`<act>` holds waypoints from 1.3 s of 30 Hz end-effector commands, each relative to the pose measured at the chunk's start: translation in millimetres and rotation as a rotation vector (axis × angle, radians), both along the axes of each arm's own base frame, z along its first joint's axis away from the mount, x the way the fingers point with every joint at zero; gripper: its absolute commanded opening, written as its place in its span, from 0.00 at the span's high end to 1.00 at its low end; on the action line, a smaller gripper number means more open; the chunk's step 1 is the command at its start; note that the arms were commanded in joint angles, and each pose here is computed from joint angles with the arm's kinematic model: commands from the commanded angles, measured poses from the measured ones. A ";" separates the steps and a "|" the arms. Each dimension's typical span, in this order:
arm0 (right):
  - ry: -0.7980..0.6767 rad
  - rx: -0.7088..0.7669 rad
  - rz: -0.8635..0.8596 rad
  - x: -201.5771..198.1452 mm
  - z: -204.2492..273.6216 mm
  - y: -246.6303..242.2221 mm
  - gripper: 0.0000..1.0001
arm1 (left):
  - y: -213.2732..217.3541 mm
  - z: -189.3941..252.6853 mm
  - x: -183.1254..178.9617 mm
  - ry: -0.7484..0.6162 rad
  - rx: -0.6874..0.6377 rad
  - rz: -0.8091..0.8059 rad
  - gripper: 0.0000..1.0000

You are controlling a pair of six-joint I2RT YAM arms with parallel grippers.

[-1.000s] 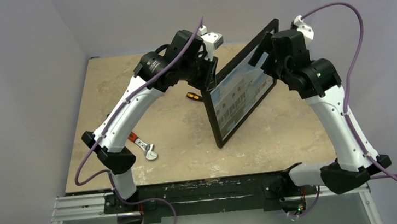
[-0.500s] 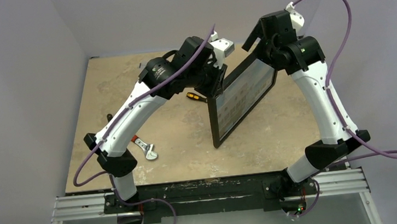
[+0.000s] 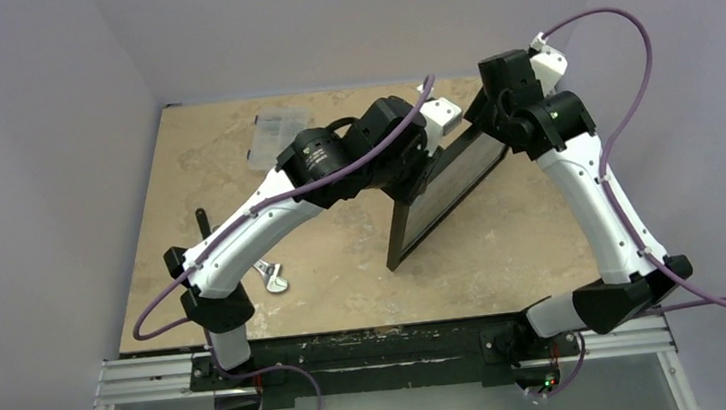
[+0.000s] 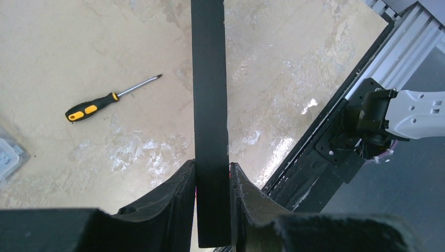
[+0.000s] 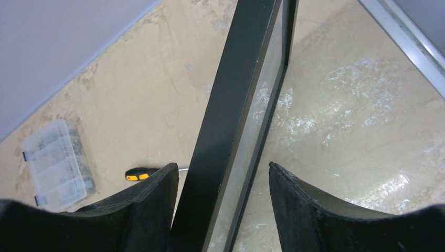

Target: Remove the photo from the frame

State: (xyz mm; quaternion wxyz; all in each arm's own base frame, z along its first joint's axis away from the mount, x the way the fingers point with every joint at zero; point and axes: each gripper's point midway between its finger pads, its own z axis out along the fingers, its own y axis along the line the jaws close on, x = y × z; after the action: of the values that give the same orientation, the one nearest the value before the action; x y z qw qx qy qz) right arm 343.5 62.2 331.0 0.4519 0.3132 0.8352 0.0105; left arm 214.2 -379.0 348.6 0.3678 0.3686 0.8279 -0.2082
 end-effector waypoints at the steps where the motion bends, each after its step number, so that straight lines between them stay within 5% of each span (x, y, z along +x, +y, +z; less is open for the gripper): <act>1: -0.067 -0.080 -0.075 -16.4 11.9 -28.5 0.41 | -24.5 14.3 -18.9 -0.037 -0.065 -0.083 1.00; 9: -0.089 -0.114 -0.102 -43.3 -13.9 -46.8 0.73 | -57.0 -13.0 -56.2 0.121 -0.088 -0.184 1.00; 14: -0.081 -0.148 -0.138 -61.3 -36.3 -60.9 1.00 | -66.0 -26.4 -72.1 0.217 -0.110 -0.225 0.82; 17: -0.086 -0.163 -0.168 -72.3 -48.3 -70.0 1.00 | -67.1 -24.9 -79.2 0.244 -0.141 -0.249 0.54; 20: -0.097 -0.176 -0.216 -84.0 -59.1 -80.9 1.00 | -61.1 -22.0 -74.6 0.258 -0.165 -0.229 0.41; 28: -0.069 -0.287 -0.349 -108.4 -85.8 -111.8 1.00 | -37.6 -29.7 -45.4 0.388 -0.316 -0.140 0.31; 39: -0.073 -0.438 -0.398 -121.6 -90.0 -135.2 1.00 | -6.6 -71.0 -10.7 0.392 -0.290 0.030 0.31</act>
State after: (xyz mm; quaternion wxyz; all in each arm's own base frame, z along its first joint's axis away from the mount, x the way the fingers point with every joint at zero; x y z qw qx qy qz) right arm 238.8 -48.5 234.2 0.5271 0.3921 0.7358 -0.1642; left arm 194.2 -386.5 267.7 0.2227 0.2710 0.8590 -0.3730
